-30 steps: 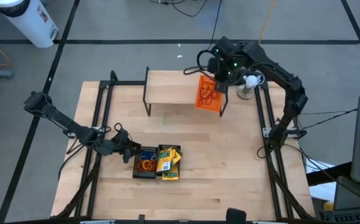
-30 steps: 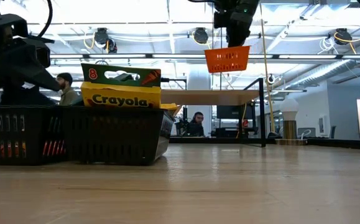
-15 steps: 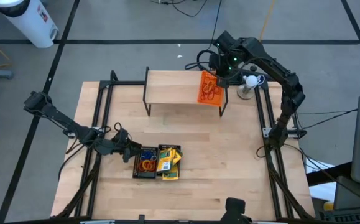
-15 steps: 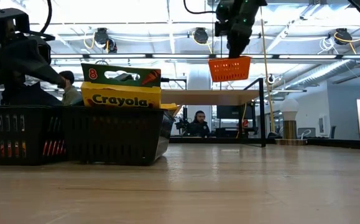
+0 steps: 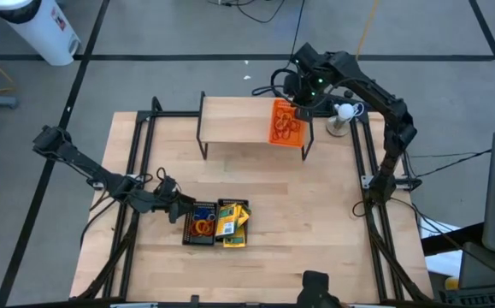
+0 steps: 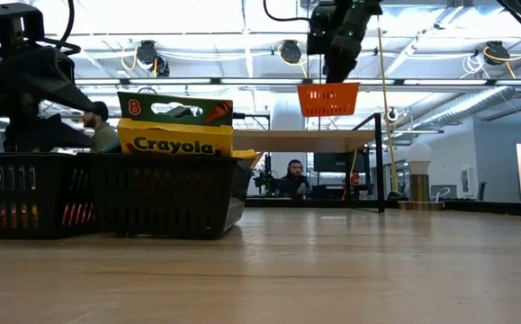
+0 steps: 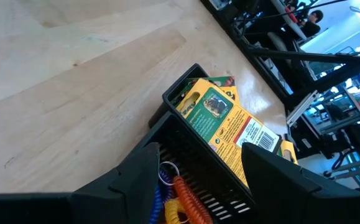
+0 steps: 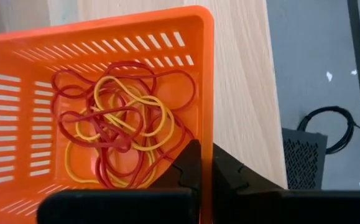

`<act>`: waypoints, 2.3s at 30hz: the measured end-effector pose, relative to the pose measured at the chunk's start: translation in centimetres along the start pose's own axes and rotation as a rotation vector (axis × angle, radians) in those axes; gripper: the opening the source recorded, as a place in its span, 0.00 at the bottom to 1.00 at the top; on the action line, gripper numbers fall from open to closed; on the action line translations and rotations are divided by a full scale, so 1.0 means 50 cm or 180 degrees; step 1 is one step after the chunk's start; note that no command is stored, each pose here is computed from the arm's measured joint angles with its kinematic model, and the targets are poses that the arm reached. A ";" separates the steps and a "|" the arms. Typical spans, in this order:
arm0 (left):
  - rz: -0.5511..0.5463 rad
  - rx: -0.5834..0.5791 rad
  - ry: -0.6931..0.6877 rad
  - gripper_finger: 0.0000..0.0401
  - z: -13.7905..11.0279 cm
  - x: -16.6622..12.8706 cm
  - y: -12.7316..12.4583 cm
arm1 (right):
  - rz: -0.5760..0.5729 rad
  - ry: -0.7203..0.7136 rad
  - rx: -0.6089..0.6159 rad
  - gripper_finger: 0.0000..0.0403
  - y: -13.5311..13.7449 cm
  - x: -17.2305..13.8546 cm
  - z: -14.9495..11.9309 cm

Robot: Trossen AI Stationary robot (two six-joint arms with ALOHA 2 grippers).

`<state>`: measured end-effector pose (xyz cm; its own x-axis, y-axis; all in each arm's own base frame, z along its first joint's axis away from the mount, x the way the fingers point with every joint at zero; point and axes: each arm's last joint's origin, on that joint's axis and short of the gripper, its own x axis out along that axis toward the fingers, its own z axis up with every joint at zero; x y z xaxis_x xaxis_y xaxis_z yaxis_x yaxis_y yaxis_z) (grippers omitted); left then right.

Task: Pick & Place Office Desk Supplies
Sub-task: Put the orange bin with rubber bands on the shelf

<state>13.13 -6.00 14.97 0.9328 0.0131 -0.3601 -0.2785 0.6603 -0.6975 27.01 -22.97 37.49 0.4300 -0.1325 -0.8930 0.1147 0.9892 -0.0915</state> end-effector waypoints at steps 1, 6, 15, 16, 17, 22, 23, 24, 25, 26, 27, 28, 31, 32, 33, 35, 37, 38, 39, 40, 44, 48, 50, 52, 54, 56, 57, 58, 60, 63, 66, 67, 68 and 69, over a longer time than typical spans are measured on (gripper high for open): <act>-0.0004 -0.0002 -0.0002 0.57 0.000 0.000 0.000 | 0.0007 0.0007 -0.0003 0.00 -0.001 0.004 0.001; -0.0050 -0.0029 -0.0027 0.57 0.002 0.000 -0.003 | 0.0013 0.0035 0.0010 0.00 -0.009 0.015 0.000; -0.0053 -0.0025 -0.0030 0.57 0.002 0.000 -0.004 | 0.0022 0.0065 0.0060 0.00 -0.012 0.015 -0.004; -0.0053 -0.0025 -0.0030 0.57 0.002 0.000 -0.004 | 0.0031 0.0076 0.0065 0.00 -0.011 0.015 -0.004; -0.0054 -0.0027 -0.0031 0.57 0.002 0.000 -0.004 | 0.0032 0.0079 0.0065 0.00 -0.011 0.015 -0.004; -0.0053 -0.0031 -0.0030 0.57 0.002 0.000 -0.004 | 0.0073 0.0144 0.0108 0.00 -0.011 0.033 -0.011; -0.0054 -0.0032 -0.0029 0.57 0.002 0.000 -0.004 | 0.0093 0.0173 0.0129 0.00 -0.010 0.038 -0.014; -0.0054 -0.0033 -0.0030 0.57 0.002 0.000 -0.004 | 0.0110 0.0200 0.0142 0.00 -0.010 0.044 -0.017; -0.0054 -0.0033 -0.0031 0.57 0.002 0.000 -0.004 | 0.0125 0.0227 0.0148 0.00 -0.010 0.051 -0.020; -0.0053 -0.0032 -0.0030 0.57 0.002 0.000 -0.004 | 0.0132 0.0239 0.0143 0.00 -0.010 0.057 -0.022; -0.0054 -0.0032 -0.0029 0.57 0.002 0.000 -0.004 | 0.0125 0.0232 0.0131 0.00 -0.011 0.062 -0.023; -0.0054 -0.0032 -0.0029 0.57 0.002 0.000 -0.004 | 0.0115 0.0217 0.0113 0.00 -0.012 0.066 -0.023; -0.0054 -0.0032 -0.0029 0.57 0.002 0.000 -0.004 | 0.0082 0.0170 0.0086 0.00 -0.015 0.071 -0.021; -0.0055 -0.0033 -0.0029 0.57 0.002 0.000 -0.004 | 0.0065 0.0151 0.0070 0.00 -0.016 0.071 -0.020; -0.0054 -0.0032 -0.0029 0.57 0.002 0.000 -0.004 | 0.0046 0.0127 0.0049 0.00 -0.017 0.072 -0.018; -0.0055 -0.0031 -0.0030 0.57 0.002 0.000 -0.004 | -0.0027 0.0114 0.0024 0.00 -0.020 0.072 -0.016; -0.0055 -0.0031 -0.0029 0.57 0.002 0.000 -0.004 | -0.0109 0.0141 0.0024 0.00 -0.023 0.071 -0.017; -0.0054 -0.0031 -0.0029 0.57 0.002 0.000 -0.004 | -0.0122 0.0145 0.0031 0.00 -0.025 0.071 -0.018; -0.0054 -0.0030 -0.0028 0.57 0.002 0.000 -0.004 | -0.0121 0.0140 0.0046 0.00 -0.028 0.070 -0.020; -0.0054 -0.0031 -0.0029 0.57 0.002 0.000 -0.004 | -0.0138 0.0147 0.0059 0.00 -0.031 0.069 -0.022; -0.0054 -0.0030 -0.0028 0.57 0.002 0.000 -0.004 | -0.0291 0.0129 0.0089 0.00 -0.044 0.067 -0.024; -0.0053 -0.0030 -0.0028 0.57 0.002 0.000 -0.003 | -0.0304 0.0101 0.0093 0.00 -0.044 0.067 -0.021; -0.0052 -0.0028 -0.0028 0.57 0.002 0.000 -0.003 | -0.0288 0.0123 0.0096 0.00 -0.042 0.068 -0.022; -0.0053 -0.0022 -0.0029 0.57 0.002 0.000 -0.004 | -0.0281 0.0134 0.0098 0.00 -0.042 0.067 -0.023; -0.0053 -0.0022 -0.0027 0.57 0.002 0.000 -0.003 | -0.0281 0.0136 0.0097 0.00 -0.042 0.067 -0.023; -0.0052 -0.0023 -0.0028 0.57 0.002 0.000 -0.003 | -0.0281 0.0136 0.0096 0.00 -0.042 0.067 -0.023; -0.0053 -0.0024 -0.0028 0.57 0.002 0.000 -0.003 | -0.0281 0.0136 0.0097 0.00 -0.042 0.067 -0.023; -0.0053 -0.0025 -0.0028 0.57 0.002 0.000 -0.004 | -0.0281 0.0137 0.0102 0.00 -0.042 0.067 -0.023; -0.0053 -0.0027 -0.0029 0.57 0.002 0.000 -0.004 | -0.0281 0.0137 0.0127 0.01 -0.042 0.067 -0.023; -0.0053 -0.0029 -0.0028 0.57 0.002 0.000 -0.004 | -0.0281 0.0144 0.0138 0.05 -0.042 0.067 -0.024; -0.0053 -0.0030 -0.0028 0.57 0.002 0.000 -0.004 | -0.0287 0.0149 0.0137 0.09 -0.042 0.067 -0.024; -0.0053 -0.0030 -0.0028 0.57 0.002 0.000 -0.004 | -0.0289 0.0150 0.0138 0.10 -0.042 0.067 -0.024; -0.0053 -0.0030 -0.0028 0.57 0.002 0.000 -0.004 | -0.0290 0.0149 0.0137 0.12 -0.042 0.067 -0.024; -0.0053 -0.0030 -0.0028 0.57 0.002 0.000 -0.003 | -0.0292 0.0150 0.0137 0.13 -0.042 0.067 -0.024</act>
<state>13.20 -6.04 15.15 0.9393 0.0088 -0.3430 -0.2651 0.6534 -0.7091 27.16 -25.41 34.14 0.3736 -0.2182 -0.9016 0.1903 0.9693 -0.1557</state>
